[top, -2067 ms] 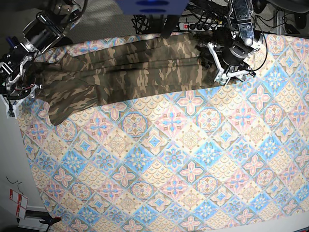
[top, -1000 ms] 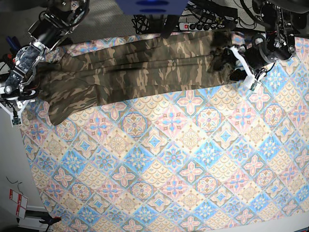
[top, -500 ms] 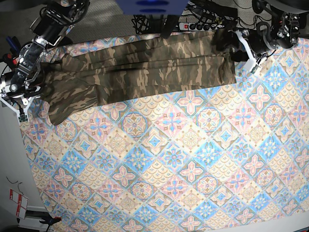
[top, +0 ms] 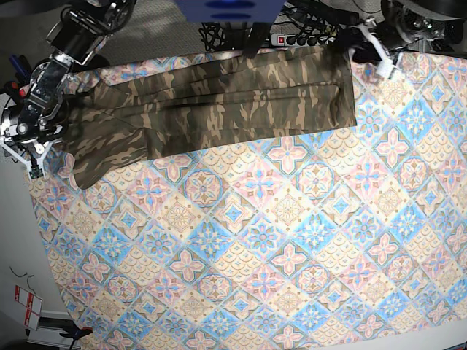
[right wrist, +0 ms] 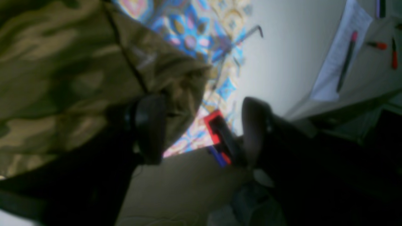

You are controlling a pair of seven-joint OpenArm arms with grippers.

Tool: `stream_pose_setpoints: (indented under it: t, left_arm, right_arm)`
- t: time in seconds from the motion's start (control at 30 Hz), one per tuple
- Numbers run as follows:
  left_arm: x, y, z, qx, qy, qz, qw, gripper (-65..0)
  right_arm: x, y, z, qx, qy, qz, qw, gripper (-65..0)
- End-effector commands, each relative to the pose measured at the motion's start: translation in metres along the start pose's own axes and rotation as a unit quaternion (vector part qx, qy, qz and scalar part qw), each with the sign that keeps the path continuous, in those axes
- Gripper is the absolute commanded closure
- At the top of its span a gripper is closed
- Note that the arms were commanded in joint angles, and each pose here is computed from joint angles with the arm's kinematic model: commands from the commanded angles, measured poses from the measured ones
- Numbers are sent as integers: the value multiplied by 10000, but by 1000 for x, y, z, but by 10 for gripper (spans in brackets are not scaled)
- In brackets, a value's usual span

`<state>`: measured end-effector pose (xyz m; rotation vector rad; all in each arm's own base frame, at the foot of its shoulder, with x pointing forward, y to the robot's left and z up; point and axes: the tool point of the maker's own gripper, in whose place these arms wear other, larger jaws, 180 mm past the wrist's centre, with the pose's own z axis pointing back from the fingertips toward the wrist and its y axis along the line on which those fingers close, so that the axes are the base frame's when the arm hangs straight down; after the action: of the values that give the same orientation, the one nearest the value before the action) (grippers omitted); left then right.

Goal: Fold the T-shirt properly
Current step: 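Release the left gripper and move it along the strip's end, then grasp the strip end with the left gripper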

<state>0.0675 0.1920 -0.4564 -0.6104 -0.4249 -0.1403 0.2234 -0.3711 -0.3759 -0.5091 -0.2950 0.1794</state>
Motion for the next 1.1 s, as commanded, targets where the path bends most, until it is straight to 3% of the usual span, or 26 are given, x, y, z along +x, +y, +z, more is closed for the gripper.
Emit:
stream_pose_setpoints:
  t: [0.0, 0.13, 0.3, 0.47, 0.8, 1.07]
  left_arm:
    - [11, -2, -1, -67, -146, -61, 9999, -425]
    - [12, -15, -29, -333, -200, 114, 9992, -425]
    - [4, 6, -37, -154, -130, 404, 9990, -425]
    - [7, 13, -33, -69, -174, 420, 9989, -424]
    - [11, 58, 2, 657, -585, 798, 9929, -424]
    - [14, 47, -53, 269, -546, 1190, 9910, -424]
  right_arm:
    - [13, -10, 5, -150, -175, 26, 9997, -371]
    - [6, -4, 5, -121, -112, 155, 9997, -371]
    - [5, -6, 5, -137, -107, 138, 9998, -371]
    - [3, -5, 5, -136, -81, 155, 9998, -371]
    - [4, -4, 5, -121, -95, 182, 9997, -371]
    - [4, -3, 4, -112, -91, 179, 9997, -371]
